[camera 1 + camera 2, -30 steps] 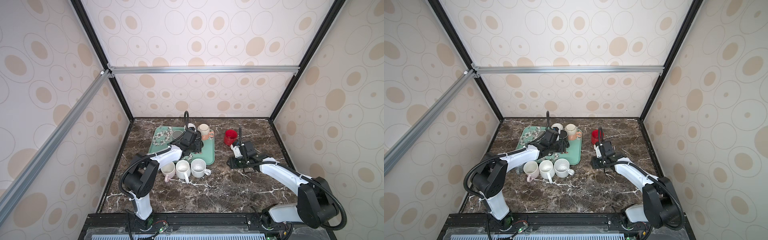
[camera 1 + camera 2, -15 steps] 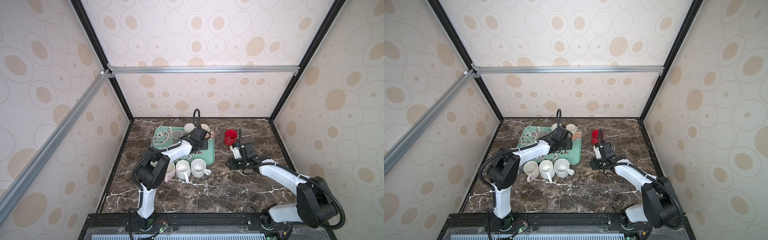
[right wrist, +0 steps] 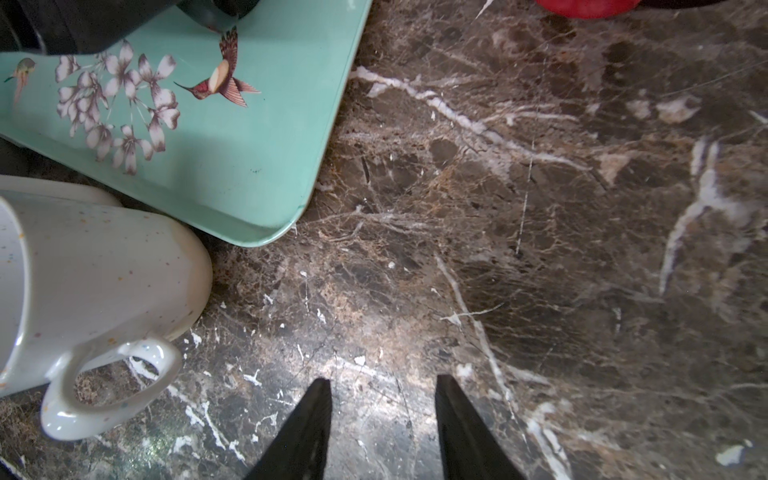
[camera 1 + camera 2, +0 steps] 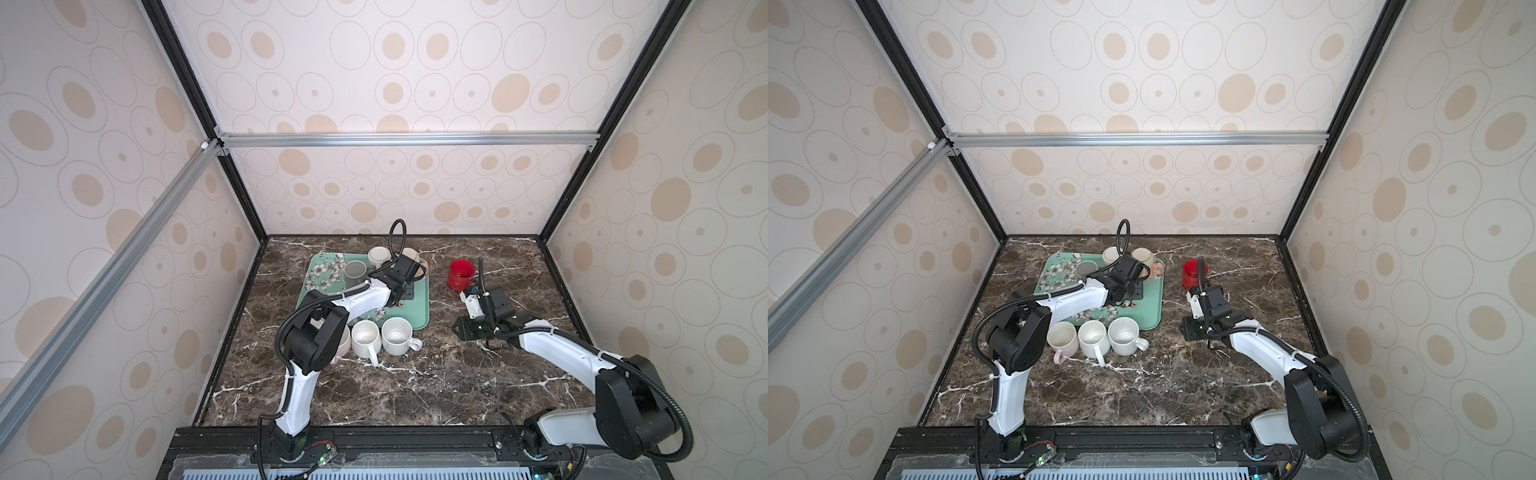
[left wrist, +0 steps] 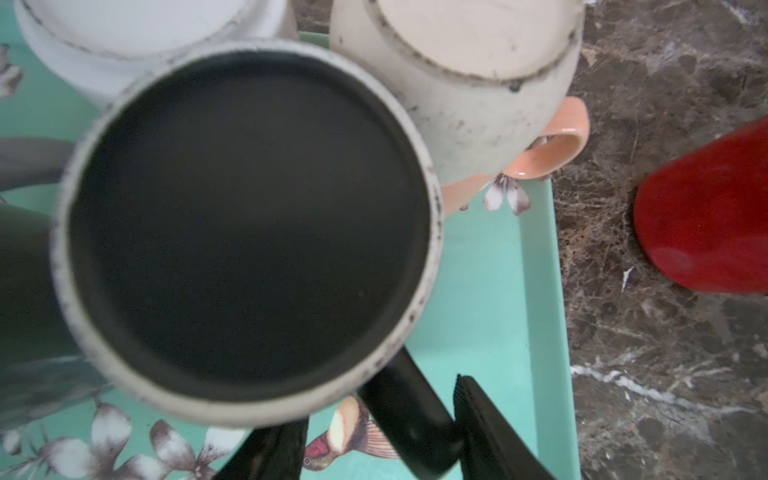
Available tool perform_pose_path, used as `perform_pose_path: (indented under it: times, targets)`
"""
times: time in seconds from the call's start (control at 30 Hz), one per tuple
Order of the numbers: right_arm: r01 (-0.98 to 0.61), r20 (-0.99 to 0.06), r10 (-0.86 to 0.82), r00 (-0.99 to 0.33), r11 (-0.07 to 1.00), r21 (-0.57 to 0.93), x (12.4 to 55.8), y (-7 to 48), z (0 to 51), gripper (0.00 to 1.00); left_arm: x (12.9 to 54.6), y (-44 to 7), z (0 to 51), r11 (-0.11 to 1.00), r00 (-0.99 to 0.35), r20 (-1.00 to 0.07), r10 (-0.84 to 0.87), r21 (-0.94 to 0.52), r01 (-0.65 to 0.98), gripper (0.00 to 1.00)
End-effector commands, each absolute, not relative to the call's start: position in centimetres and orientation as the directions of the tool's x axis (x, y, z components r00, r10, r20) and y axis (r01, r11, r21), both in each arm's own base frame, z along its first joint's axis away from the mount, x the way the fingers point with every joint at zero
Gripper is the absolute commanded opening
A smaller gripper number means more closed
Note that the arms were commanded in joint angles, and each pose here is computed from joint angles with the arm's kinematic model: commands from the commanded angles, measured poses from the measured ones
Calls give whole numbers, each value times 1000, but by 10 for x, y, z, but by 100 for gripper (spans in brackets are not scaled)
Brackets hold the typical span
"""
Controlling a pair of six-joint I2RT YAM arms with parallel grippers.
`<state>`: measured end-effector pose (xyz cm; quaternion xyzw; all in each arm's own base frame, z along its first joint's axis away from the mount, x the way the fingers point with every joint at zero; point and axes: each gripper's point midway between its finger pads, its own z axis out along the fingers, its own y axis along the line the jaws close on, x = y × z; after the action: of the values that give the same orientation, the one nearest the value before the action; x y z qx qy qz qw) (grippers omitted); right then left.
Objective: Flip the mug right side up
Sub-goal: 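Reach the left gripper to the upside-down black mug while the right gripper withdraws, then grasp the black mug with the left gripper and lift it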
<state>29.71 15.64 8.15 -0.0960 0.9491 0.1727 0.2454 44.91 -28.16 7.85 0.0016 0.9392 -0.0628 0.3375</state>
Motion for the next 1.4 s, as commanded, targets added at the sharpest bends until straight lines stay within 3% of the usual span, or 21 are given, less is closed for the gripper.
perform_pose_path:
  times: [0.0,0.2,0.43,0.57,0.97,1.37]
  targets:
    - [-281,-513,-110,-851,921,269,294,155,85,45,448,-264,91,996,-750,-658,-69,-90,-13,50]
    - [-280,-516,-107,-850,921,271,293,155,85,45,438,-251,95,998,-739,-673,-43,-67,2,35]
    - [-279,-512,-103,-853,918,281,292,156,85,45,432,-235,101,999,-713,-701,-37,-46,-7,8]
    - [-277,-512,-98,-854,917,286,291,156,86,45,431,-233,107,999,-699,-715,-22,-50,20,0]
    - [-272,-512,-91,-854,918,290,293,157,87,45,428,-253,141,977,-630,-775,54,-89,193,0]
    - [-268,-535,-67,-842,913,307,301,161,101,45,409,-252,198,943,-467,-883,42,-120,311,0]
